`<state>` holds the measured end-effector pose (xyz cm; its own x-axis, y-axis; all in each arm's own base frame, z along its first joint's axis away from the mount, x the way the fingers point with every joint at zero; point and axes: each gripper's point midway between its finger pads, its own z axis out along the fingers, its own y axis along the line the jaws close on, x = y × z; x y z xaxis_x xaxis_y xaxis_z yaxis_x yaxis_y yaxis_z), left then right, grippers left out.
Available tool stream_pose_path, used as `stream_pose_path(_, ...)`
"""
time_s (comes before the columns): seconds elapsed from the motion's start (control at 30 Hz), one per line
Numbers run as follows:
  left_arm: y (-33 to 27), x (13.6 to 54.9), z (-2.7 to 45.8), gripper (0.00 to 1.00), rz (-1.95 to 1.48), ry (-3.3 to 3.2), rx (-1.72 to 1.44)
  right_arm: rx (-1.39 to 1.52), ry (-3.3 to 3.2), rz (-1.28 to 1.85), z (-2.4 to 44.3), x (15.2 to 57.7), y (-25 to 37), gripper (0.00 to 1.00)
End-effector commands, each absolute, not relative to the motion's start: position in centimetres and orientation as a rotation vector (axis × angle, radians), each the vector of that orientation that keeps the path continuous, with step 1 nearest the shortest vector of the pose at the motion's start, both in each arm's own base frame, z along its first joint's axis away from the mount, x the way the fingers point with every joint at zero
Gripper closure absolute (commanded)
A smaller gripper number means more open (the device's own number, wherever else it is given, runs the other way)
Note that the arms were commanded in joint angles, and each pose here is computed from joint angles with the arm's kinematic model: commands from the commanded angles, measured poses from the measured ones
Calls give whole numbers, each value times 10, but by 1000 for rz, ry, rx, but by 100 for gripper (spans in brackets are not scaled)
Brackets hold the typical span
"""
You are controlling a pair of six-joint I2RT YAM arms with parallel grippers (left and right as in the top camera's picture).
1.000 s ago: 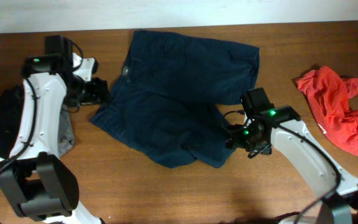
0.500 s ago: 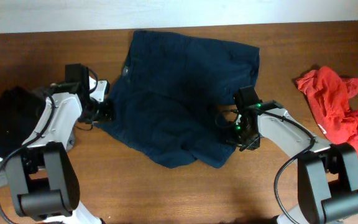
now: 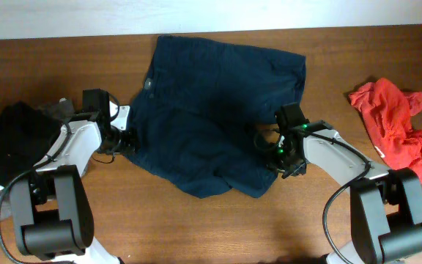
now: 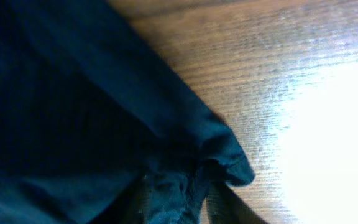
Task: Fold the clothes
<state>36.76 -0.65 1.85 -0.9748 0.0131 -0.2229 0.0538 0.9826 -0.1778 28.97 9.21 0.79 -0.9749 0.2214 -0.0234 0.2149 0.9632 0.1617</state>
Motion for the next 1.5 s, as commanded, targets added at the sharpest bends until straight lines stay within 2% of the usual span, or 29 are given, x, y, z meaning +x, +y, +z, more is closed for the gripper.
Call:
stream_pose_path(0.0, -11, 369, 26, 59, -285, 2879, 75, 380, 3056, 228, 7, 292, 89, 79)
stream_pose_path(0.1, -11, 369, 26, 58, -285, 2880, 74, 357, 3057, 205, 9, 292, 86, 96)
stream_pose_path(0.27, -11, 367, 25, 57, -286, 2888, 74, 350, 3058, 87, 44, 295, 64, 96)
stream_pose_path(0.43, -10, 367, 25, 57, -284, 2887, 74, 288, 2951, 50, 102, 318, 49, 96)
stream_pose_path(0.53, -10, 367, 25, 57, -281, 2887, 73, 287, 2894, 68, 119, 330, 47, 96)
stream_pose_path(0.7, -10, 367, 25, 57, -281, 2887, 73, 285, 2869, 74, 113, 342, 49, 95)
stream_pose_path(1.1, -10, 367, 25, 57, -281, 2888, 73, 323, 2698, 35, 84, 413, 26, 95)
stream_pose_path(1.13, -10, 367, 25, 57, -281, 2888, 73, 337, 2698, 33, 80, 415, 22, 92)
stream_pose_path(1.17, -10, 367, 25, 57, -281, 2888, 73, 348, 2701, 30, 77, 416, 19, 83)
stream_pose_path(1.2, -10, 367, 25, 57, -281, 2888, 73, 355, 2708, 28, 74, 416, 16, 64)
stream_pose_path(1.27, -10, 367, 25, 57, -281, 2888, 73, 310, 2741, 35, 71, 411, 14, 41)
stream_pose_path(1.37, -10, 367, 25, 57, -281, 2888, 73, 293, 2808, 28, 70, 393, 10, 30)
stream_pose_path(1.47, -10, 367, 25, 57, -281, 2888, 73, 322, 2922, 96, 70, 363, 13, 29)
